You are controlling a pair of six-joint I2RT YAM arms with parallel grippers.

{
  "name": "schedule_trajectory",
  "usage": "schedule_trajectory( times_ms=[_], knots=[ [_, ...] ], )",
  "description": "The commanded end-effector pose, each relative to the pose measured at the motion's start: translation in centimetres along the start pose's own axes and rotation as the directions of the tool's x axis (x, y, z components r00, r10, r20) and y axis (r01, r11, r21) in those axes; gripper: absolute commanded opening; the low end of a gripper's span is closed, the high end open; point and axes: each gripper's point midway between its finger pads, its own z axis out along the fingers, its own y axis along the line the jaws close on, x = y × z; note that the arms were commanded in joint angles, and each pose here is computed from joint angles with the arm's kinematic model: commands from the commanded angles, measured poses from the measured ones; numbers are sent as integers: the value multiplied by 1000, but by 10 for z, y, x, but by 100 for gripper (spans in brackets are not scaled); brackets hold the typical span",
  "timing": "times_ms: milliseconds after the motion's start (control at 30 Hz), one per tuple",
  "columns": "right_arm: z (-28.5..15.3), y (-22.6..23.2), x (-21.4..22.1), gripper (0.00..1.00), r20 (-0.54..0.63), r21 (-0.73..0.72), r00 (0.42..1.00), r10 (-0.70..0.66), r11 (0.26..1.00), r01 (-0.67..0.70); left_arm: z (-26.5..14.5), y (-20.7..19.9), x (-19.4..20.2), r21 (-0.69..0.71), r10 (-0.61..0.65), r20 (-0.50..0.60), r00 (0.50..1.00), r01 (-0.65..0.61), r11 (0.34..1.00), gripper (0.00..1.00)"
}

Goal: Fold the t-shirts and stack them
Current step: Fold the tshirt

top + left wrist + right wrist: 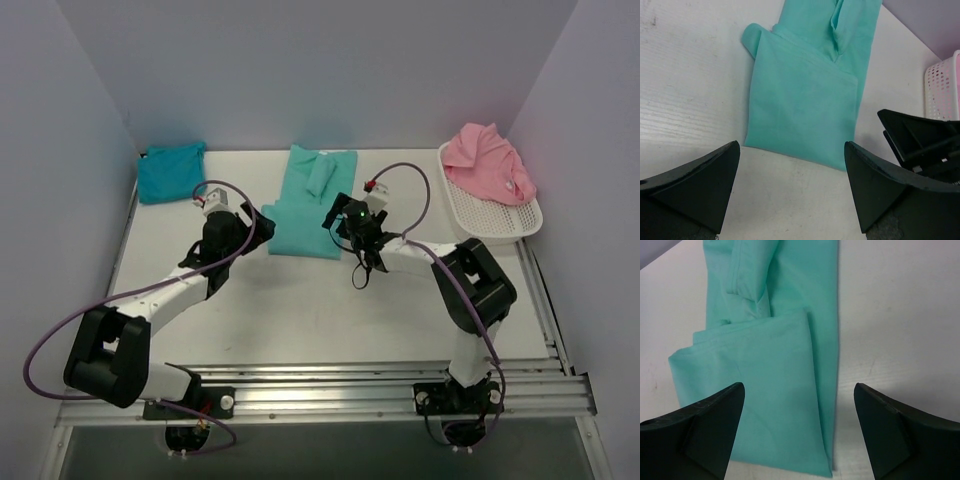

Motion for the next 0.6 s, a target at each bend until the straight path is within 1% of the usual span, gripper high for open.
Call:
schedule_trajectory(
  times_ms=[0,33,67,133,300,333,567],
  knots=[
    [20,41,-39,86,63,-132,997,37,991,-28,-6,-8,-22,6,-15,87,996,14,1000,94],
    [28,39,-32,86,52,-122,998,24,992,-17,-5,-9,-23,7,-15,88,996,14,1000,94],
    [33,48,-41,85,68,-134,997,27,991,-18,-5,-9,-23,9,-16,90,996,15,1000,94],
    [45,46,-35,84,54,-117,999,-3,993,9,-2,-8,-20,13,-15,84,996,14,1000,94],
    [68,48,-39,82,49,-113,999,-2,994,8,2,-9,-17,21,-17,76,997,15,1000,94],
    [74,43,-33,82,37,-104,999,-4,995,8,2,-8,-16,22,-17,77,997,15,1000,94],
    [91,44,-19,79,11,-102,1000,-6,995,7,4,-9,-17,25,-15,78,997,13,1000,94]
  ],
)
